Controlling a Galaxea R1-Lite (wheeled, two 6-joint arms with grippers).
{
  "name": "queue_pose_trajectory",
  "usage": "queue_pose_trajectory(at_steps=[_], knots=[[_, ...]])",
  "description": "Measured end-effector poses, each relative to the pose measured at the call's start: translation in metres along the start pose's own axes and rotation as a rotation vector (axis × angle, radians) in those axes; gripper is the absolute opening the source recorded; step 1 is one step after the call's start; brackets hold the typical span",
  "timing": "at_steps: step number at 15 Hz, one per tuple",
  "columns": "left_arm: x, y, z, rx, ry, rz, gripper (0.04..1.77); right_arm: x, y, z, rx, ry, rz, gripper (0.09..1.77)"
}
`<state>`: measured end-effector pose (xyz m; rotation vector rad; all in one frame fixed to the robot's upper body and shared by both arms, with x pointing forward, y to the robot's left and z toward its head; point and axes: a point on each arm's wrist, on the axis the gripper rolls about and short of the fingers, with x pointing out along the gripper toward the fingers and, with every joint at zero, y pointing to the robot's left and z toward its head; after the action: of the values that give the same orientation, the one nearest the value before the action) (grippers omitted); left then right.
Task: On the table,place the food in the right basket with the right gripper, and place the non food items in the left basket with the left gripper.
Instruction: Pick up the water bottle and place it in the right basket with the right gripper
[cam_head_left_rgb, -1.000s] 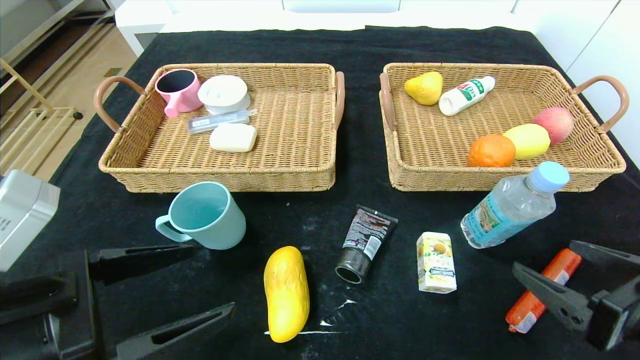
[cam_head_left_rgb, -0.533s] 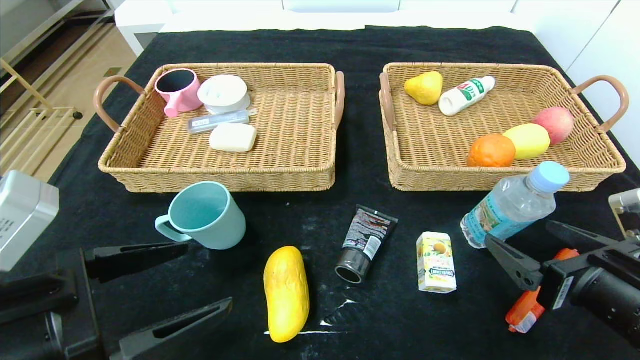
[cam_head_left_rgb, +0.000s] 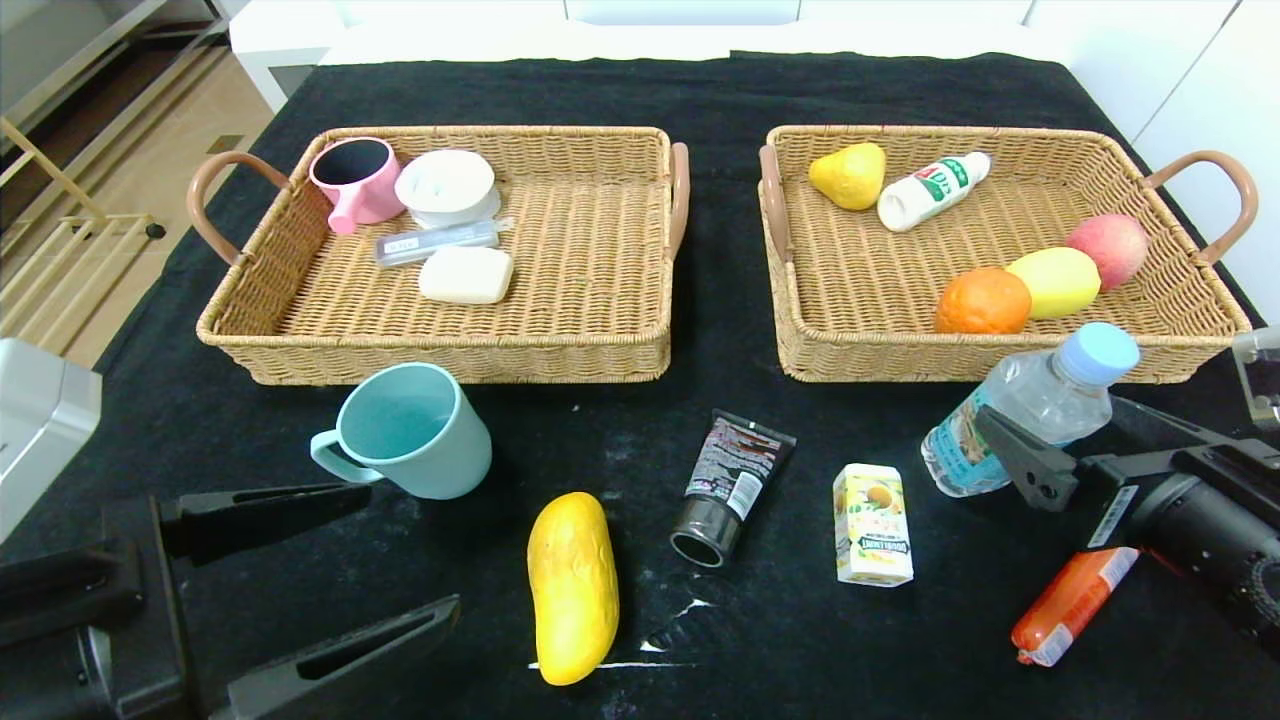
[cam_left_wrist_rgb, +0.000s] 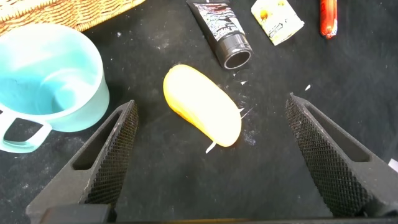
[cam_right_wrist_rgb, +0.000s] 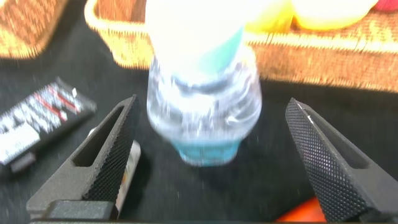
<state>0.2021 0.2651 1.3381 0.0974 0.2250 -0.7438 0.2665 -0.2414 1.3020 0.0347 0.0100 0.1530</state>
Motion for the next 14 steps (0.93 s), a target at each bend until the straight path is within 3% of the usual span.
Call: queue_pose_trajectory(at_steps=[4,11,14], knots=[[0.000,0.000,-0.001,0.000,0.002,-0.002,1.72,0.010,0.003,-0.002,0.018,-0.040,-0.007,1.71],[0.000,0.000,-0.001,0.000,0.005,-0.003,1.72,0.020,0.005,-0.002,0.012,-0.042,-0.026,1.71],[0.000,0.000,-0.002,-0.001,0.006,-0.003,1.72,0.021,0.005,-0.001,0.012,-0.043,-0.023,1.18]])
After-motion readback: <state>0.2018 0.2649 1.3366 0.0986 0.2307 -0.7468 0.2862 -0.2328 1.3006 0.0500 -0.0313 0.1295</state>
